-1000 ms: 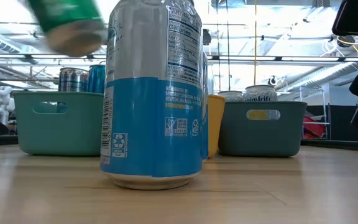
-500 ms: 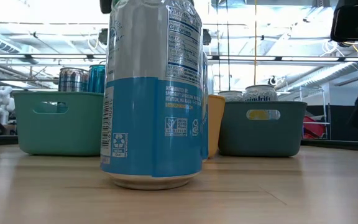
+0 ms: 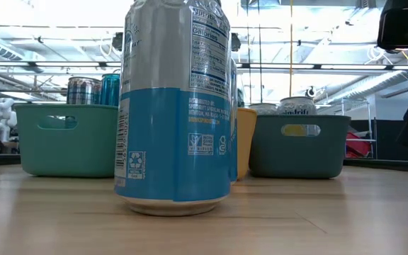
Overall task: Sort soda cans
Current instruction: Put the green soda can into the yellow bin
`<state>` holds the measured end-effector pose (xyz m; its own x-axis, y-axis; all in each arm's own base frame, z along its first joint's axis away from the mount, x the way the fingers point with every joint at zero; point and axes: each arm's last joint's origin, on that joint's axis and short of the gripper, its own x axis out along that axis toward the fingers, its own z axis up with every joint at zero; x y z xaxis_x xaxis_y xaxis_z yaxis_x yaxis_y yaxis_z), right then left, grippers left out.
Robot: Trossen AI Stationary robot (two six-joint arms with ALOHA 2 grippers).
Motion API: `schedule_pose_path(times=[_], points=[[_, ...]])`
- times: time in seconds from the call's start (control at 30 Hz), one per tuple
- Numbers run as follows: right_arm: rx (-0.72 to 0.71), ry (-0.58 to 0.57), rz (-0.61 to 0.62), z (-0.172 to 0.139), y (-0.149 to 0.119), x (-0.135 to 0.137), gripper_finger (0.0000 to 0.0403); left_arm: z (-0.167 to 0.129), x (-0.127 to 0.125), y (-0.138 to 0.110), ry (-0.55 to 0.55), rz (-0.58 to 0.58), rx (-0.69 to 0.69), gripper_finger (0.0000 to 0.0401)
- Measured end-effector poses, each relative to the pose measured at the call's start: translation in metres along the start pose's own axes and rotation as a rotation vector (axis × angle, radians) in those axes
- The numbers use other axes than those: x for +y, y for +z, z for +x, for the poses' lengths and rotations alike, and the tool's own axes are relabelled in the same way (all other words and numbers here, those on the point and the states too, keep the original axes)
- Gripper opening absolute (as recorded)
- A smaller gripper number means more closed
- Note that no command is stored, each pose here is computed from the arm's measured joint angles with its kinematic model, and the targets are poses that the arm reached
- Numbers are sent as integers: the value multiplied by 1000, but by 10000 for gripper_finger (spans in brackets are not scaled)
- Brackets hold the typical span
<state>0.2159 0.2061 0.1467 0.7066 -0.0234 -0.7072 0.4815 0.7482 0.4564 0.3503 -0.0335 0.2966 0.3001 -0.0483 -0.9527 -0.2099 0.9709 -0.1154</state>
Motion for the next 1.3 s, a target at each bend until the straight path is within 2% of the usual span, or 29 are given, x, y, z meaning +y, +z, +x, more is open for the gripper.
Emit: schedule_pose_path(times=[0.33, 0.53, 1.0, 1.3], points=[[0, -1, 8, 0, 0, 0, 155, 51, 14, 14, 41, 9, 116, 327], [0, -1, 26, 0, 0, 0, 155, 72, 19, 21, 47, -24, 132, 336], [1, 3, 29, 0, 0, 0, 155, 68, 19, 23, 56, -115, 95, 339], [5, 4, 29, 0, 0, 0, 155, 68, 18, 25, 48, -116, 80, 339]])
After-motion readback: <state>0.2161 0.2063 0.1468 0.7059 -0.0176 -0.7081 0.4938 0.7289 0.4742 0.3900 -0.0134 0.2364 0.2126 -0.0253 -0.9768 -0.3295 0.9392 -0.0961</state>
